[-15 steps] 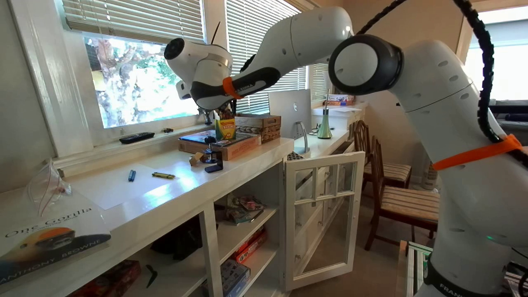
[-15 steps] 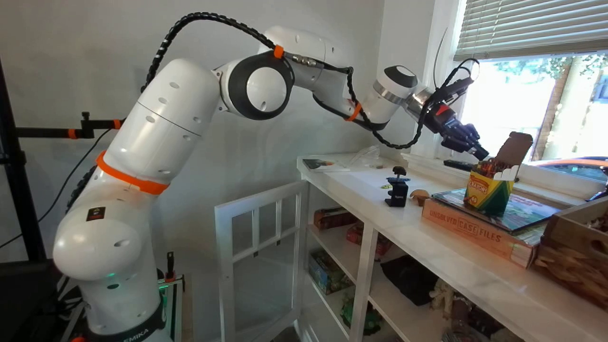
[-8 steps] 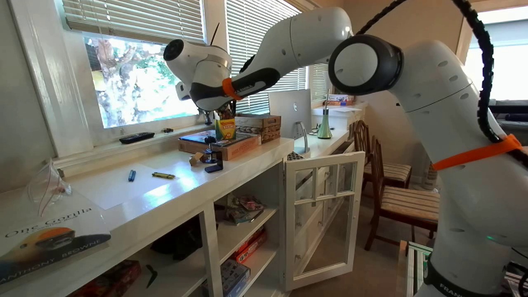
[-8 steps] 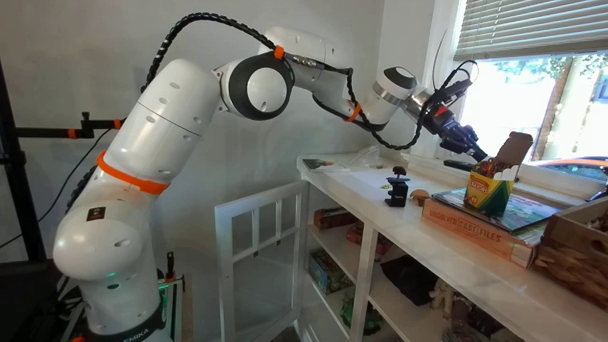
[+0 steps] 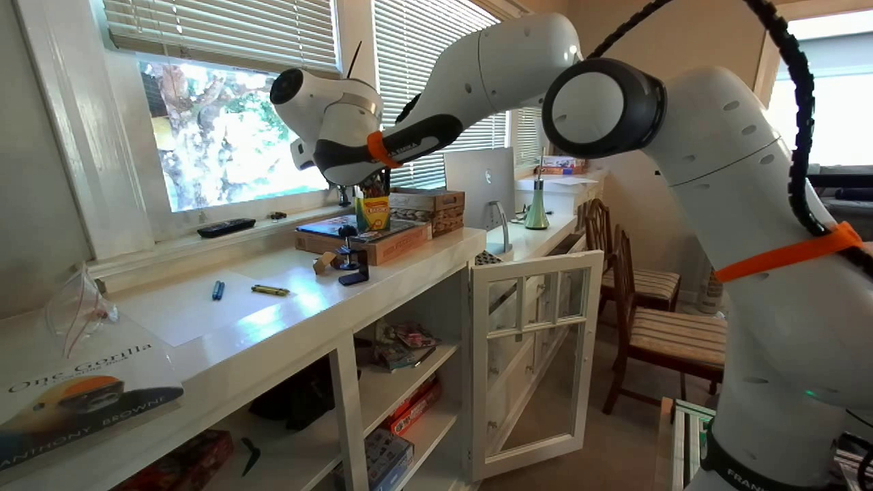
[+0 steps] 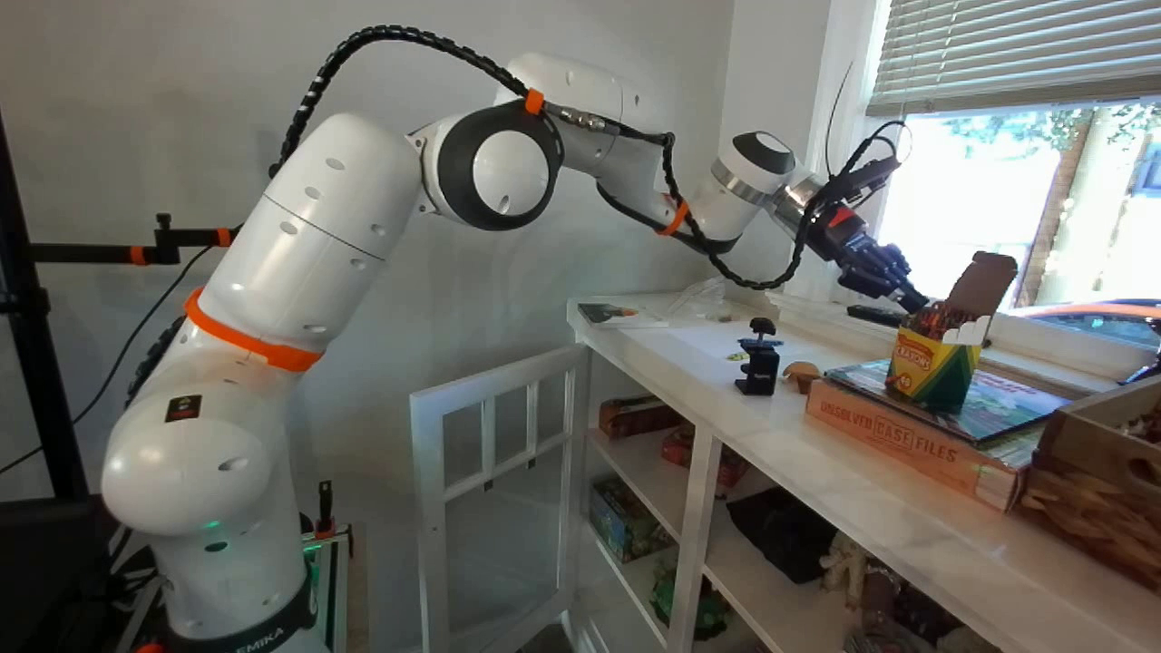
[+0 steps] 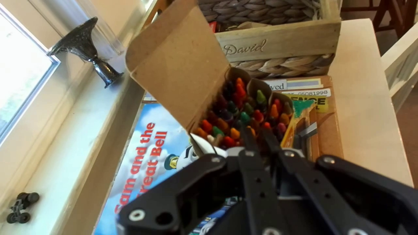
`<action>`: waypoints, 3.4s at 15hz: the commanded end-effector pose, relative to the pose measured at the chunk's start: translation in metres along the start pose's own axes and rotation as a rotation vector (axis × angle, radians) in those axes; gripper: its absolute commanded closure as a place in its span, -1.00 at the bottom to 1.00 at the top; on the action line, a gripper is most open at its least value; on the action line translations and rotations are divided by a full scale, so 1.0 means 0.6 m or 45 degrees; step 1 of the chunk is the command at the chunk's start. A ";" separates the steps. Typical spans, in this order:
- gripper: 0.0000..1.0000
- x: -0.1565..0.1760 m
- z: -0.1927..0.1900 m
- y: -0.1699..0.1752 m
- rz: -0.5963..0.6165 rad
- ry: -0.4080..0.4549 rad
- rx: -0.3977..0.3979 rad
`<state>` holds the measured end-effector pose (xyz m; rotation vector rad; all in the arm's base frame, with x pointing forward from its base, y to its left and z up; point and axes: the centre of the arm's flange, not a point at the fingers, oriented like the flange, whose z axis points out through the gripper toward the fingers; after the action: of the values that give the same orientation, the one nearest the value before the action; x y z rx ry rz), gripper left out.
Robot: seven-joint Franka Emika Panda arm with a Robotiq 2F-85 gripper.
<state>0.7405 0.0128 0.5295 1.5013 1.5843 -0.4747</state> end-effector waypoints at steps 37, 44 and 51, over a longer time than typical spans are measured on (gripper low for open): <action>-1.00 -0.089 -0.147 -0.068 0.736 0.556 0.659; -1.00 -0.072 -0.183 -0.078 1.146 0.725 0.692; -1.00 -0.071 -0.187 -0.080 1.433 0.724 0.762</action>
<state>0.6762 0.0668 0.6249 2.7905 0.8016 0.1880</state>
